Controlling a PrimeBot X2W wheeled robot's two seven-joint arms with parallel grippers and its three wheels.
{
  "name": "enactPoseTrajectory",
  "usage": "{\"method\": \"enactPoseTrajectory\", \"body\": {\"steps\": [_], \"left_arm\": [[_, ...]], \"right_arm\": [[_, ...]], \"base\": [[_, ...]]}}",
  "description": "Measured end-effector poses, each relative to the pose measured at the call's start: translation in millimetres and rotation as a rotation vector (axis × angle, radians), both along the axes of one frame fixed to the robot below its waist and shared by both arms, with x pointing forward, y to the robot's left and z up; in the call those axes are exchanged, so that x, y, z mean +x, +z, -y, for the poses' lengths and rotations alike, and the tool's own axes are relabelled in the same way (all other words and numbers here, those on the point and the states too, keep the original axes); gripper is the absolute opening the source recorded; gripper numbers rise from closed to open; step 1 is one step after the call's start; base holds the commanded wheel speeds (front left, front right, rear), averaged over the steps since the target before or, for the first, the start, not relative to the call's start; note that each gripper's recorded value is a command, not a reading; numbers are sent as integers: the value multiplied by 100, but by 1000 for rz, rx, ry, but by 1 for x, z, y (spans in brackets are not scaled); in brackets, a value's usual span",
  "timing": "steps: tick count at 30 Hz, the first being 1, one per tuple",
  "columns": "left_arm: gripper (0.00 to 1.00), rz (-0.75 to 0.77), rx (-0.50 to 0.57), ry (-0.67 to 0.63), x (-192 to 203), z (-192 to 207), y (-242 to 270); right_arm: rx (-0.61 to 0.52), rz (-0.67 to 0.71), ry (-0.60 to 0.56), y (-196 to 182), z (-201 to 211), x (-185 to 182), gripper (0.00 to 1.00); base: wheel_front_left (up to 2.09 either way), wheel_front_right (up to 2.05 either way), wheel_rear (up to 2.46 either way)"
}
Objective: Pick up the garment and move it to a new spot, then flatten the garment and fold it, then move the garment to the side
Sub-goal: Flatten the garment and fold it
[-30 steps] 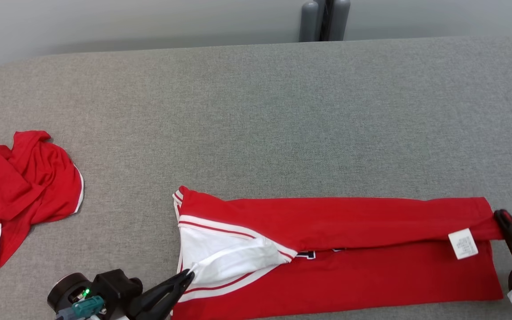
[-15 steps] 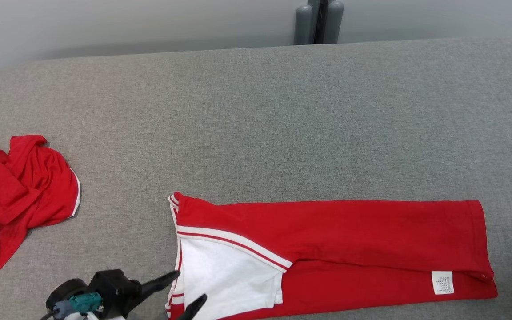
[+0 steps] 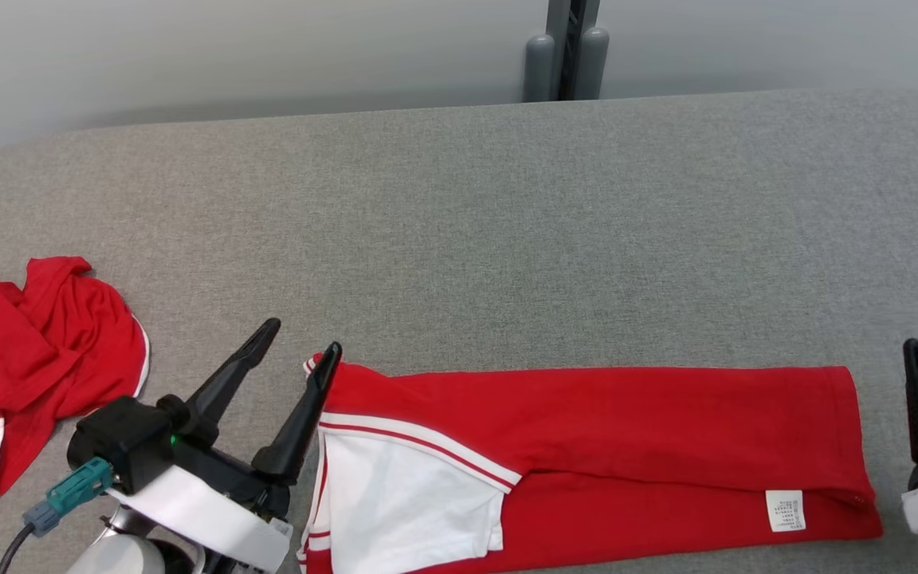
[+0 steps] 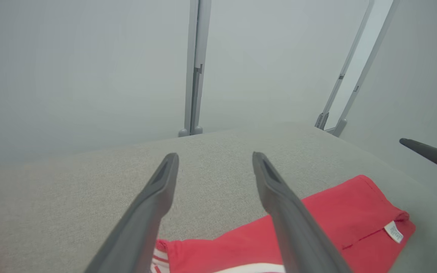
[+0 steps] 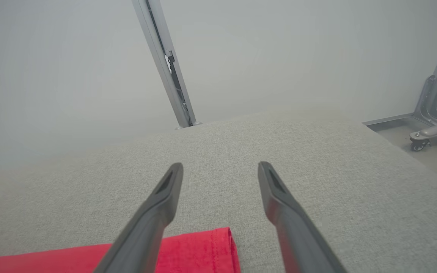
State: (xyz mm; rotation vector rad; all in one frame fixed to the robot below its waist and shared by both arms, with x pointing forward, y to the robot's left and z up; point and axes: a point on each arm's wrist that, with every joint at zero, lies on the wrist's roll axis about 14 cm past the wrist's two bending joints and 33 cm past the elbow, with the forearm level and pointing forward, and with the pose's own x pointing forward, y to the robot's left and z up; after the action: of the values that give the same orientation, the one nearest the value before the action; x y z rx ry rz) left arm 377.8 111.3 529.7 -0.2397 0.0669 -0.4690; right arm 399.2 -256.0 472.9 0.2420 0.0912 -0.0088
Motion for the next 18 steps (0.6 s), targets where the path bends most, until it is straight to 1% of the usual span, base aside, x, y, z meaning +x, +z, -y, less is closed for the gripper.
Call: {"method": "enactPoseTrajectory", "body": {"steps": [3, 5, 8, 14, 16, 18], "left_arm": [[100, 43, -23, 52, 8, -4, 0], [100, 45, -35, 70, 9, -3, -6], [100, 30, -65, 99, 10, -1, -15], [100, -12, -113, 110, 8, 11, -31], [100, -20, -99, 98, 7, 14, -38], [100, -25, -93, 94, 7, 15, -41]], "right_arm": [[30, -4, -14, -8, -8, -2, 100], [61, -42, -22, -22, -13, -7, 100], [67, -105, -29, -41, -14, -15, 100], [111, -190, -64, -70, -12, -26, 100], [124, -227, -68, -80, -12, -28, 100], [169, -251, -78, -87, -15, -29, 100]], "base": [[0, 0, 0], [0, 0, 0], [0, 0, 0], [0, 0, 0], [0, 0, 0], [0, 0, 0]]}}
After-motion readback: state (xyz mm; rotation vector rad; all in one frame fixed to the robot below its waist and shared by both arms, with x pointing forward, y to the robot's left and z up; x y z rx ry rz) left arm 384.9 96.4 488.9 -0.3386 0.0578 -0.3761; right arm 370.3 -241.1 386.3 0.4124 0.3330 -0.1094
